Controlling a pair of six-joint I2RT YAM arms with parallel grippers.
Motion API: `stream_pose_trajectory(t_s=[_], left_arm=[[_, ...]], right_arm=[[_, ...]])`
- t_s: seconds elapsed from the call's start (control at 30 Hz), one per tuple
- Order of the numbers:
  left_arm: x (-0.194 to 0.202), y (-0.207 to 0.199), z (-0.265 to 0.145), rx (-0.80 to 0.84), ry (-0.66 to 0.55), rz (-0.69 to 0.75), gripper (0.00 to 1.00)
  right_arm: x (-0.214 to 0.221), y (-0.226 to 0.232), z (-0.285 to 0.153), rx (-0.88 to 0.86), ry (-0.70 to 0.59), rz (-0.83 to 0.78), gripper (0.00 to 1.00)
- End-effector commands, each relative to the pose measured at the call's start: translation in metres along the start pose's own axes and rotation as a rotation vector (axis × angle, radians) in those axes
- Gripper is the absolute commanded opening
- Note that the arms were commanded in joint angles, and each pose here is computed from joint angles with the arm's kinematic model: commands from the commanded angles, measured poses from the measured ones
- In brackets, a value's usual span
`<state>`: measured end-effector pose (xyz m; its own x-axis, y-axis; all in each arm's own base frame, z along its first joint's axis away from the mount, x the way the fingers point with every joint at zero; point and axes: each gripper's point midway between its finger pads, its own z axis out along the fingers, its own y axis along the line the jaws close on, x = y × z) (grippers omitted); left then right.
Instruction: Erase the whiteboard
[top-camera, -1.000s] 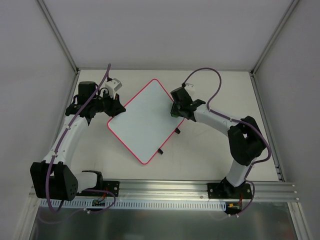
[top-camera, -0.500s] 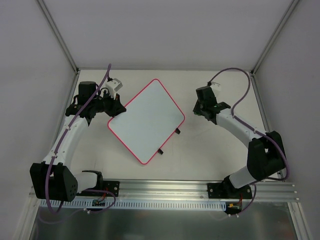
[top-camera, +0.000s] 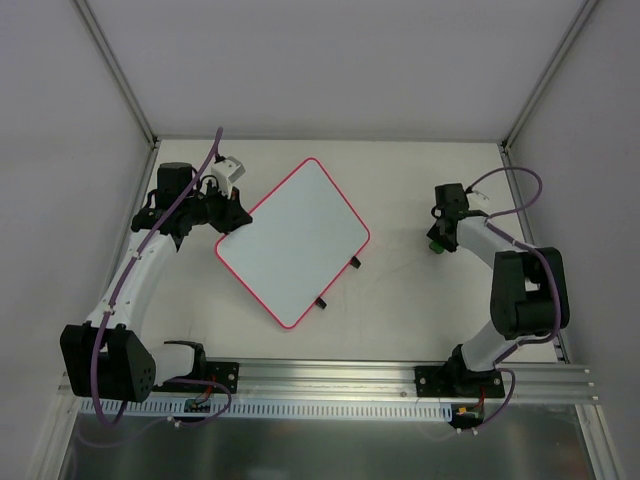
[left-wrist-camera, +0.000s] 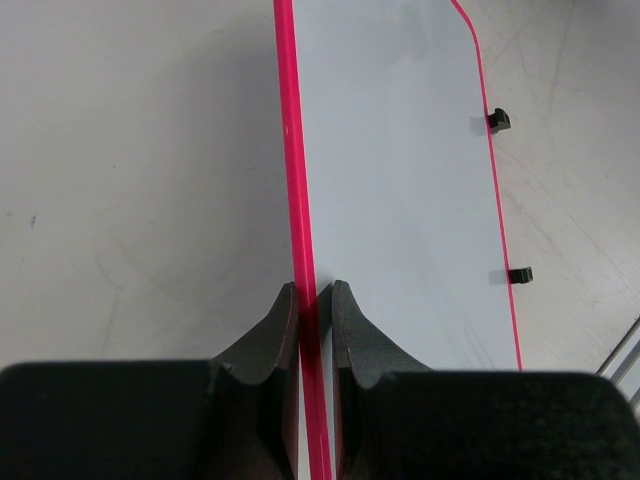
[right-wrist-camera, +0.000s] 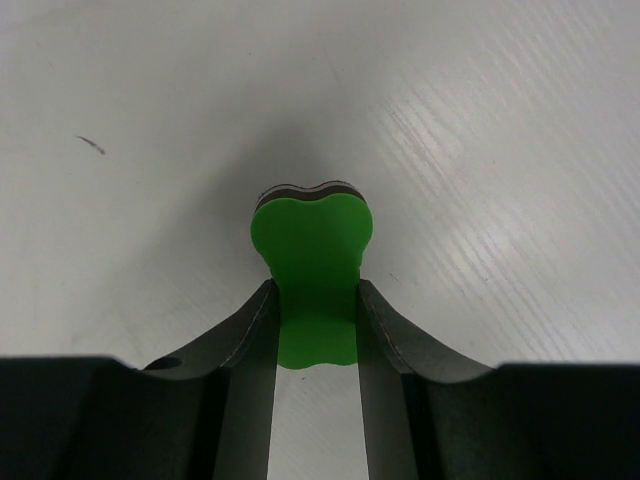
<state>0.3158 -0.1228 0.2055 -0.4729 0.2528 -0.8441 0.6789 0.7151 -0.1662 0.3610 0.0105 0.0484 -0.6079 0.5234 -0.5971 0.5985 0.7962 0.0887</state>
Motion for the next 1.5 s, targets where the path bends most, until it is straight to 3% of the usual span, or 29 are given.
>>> stream_pose_trajectory(t_s=[0.0, 0.17, 0.4, 0.6, 0.67, 0.93, 1.03, 1.07, 1.1, 1.27, 1.47], left_arm=[[-0.004, 0.006, 0.002, -0.025, 0.010, 0.078, 0.09], [-0.004, 0.008, 0.002, -0.032, 0.014, 0.075, 0.14], [-0.005, 0.013, 0.005, -0.044, 0.021, 0.068, 0.24], [-0.008, 0.014, 0.004, -0.050, 0.017, 0.071, 0.36], [-0.010, 0.013, 0.004, -0.049, 0.013, 0.067, 0.37], [-0.013, 0.015, 0.000, -0.075, 0.006, 0.055, 0.68], [-0.016, 0.018, -0.004, -0.104, -0.001, 0.045, 0.85], [-0.019, 0.018, -0.005, -0.111, -0.007, 0.043, 0.95], [-0.022, 0.018, -0.008, -0.121, -0.015, 0.044, 0.99], [-0.045, 0.029, -0.026, -0.240, -0.063, 0.019, 0.99], [-0.086, 0.060, -0.091, -0.609, -0.210, -0.102, 0.99]], right_arm=[[0.002, -0.003, 0.009, 0.023, 0.020, 0.075, 0.16], [0.013, -0.014, 0.018, 0.068, 0.063, 0.103, 0.28], [0.013, -0.018, 0.013, 0.071, 0.054, 0.103, 0.33], [0.012, -0.019, 0.009, 0.071, 0.052, 0.114, 0.50], [0.012, -0.020, 0.009, 0.074, 0.050, 0.111, 0.51], [0.017, -0.021, 0.012, 0.075, 0.072, 0.120, 0.51], [0.016, -0.024, 0.011, 0.080, 0.066, 0.120, 0.59], [0.016, -0.024, 0.010, 0.079, 0.065, 0.119, 0.66], [0.013, -0.024, 0.008, 0.075, 0.056, 0.119, 0.71], [0.005, -0.029, -0.005, 0.073, 0.028, 0.117, 0.99], [-0.030, -0.030, -0.050, 0.009, -0.079, 0.102, 0.99]])
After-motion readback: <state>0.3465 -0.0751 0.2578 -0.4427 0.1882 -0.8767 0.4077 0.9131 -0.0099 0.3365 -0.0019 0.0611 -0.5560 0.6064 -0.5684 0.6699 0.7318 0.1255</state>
